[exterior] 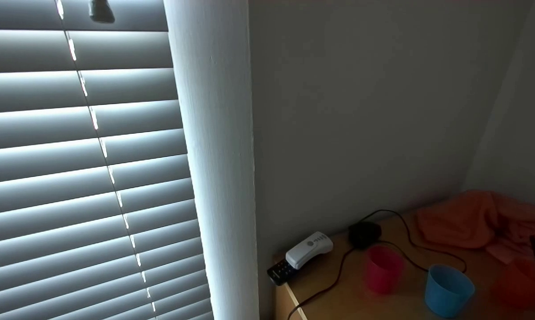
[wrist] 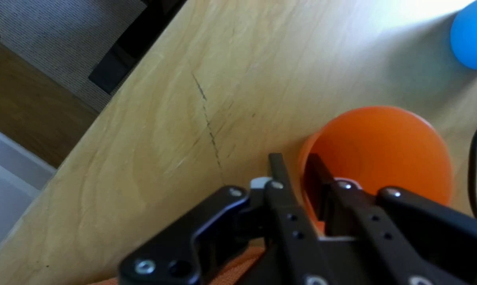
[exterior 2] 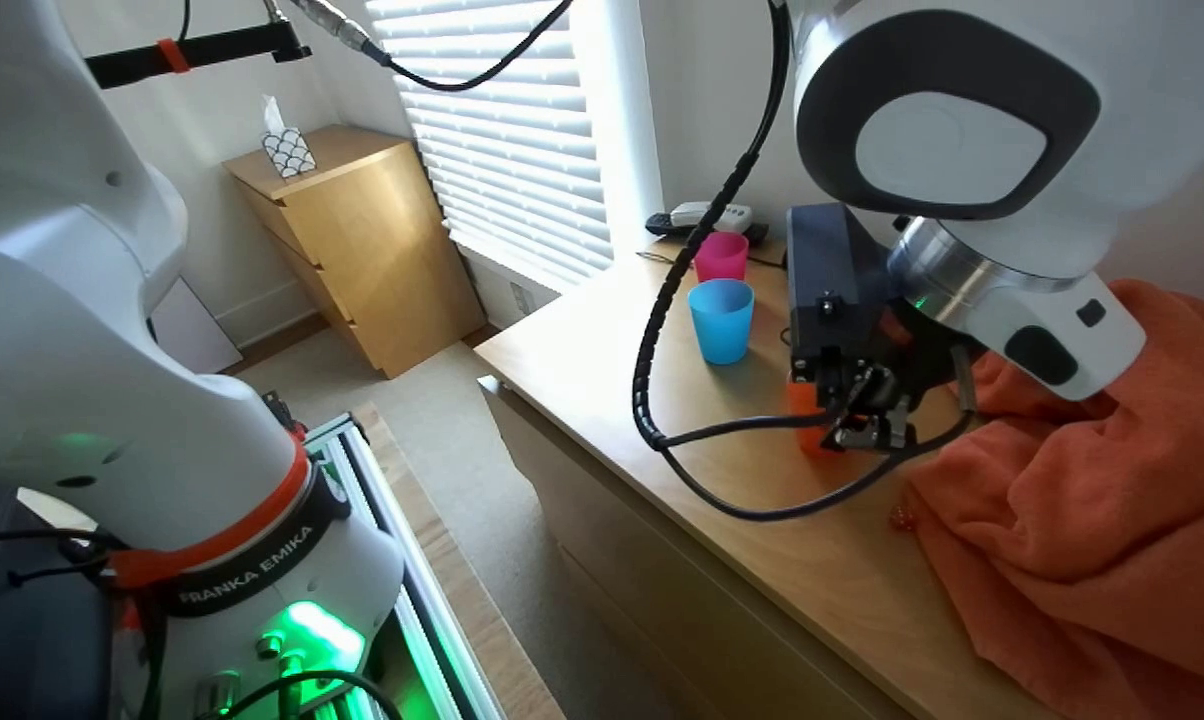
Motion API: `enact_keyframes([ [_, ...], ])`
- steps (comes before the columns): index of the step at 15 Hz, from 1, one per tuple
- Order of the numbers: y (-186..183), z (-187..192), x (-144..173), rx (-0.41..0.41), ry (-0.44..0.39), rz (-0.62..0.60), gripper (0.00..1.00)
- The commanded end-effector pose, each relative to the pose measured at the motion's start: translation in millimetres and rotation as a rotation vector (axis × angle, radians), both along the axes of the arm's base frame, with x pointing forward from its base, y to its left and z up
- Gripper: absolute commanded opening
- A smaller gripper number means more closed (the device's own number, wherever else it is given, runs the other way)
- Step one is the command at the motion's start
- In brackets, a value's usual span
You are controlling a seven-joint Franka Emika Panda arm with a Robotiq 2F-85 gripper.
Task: Lay the three cups on their side
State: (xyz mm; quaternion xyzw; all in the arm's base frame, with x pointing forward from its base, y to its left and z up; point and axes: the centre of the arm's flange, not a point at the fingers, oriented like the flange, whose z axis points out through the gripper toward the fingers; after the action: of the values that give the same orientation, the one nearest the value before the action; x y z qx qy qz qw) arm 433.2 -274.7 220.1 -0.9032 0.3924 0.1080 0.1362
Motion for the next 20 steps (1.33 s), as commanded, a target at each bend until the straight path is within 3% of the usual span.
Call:
enact_keyframes([
  [1, -11.3, -2.9, 2.9, 0.090, 0.005, -0.036, 0.00],
  [8, -32.5, -1.1, 1.3, 0.396, 0.047, -0.102, 0.01],
  [11, -45.6, -9.4, -0.3, 0.519, 0.123, -0.153, 0.01],
  [15, -57.1, -33.9, 0.9, 0.561, 0.241, -0.227, 0.01],
  [20, -59.6, -63.9, 13.4, 0.514, 0.365, -0.325, 0.02],
])
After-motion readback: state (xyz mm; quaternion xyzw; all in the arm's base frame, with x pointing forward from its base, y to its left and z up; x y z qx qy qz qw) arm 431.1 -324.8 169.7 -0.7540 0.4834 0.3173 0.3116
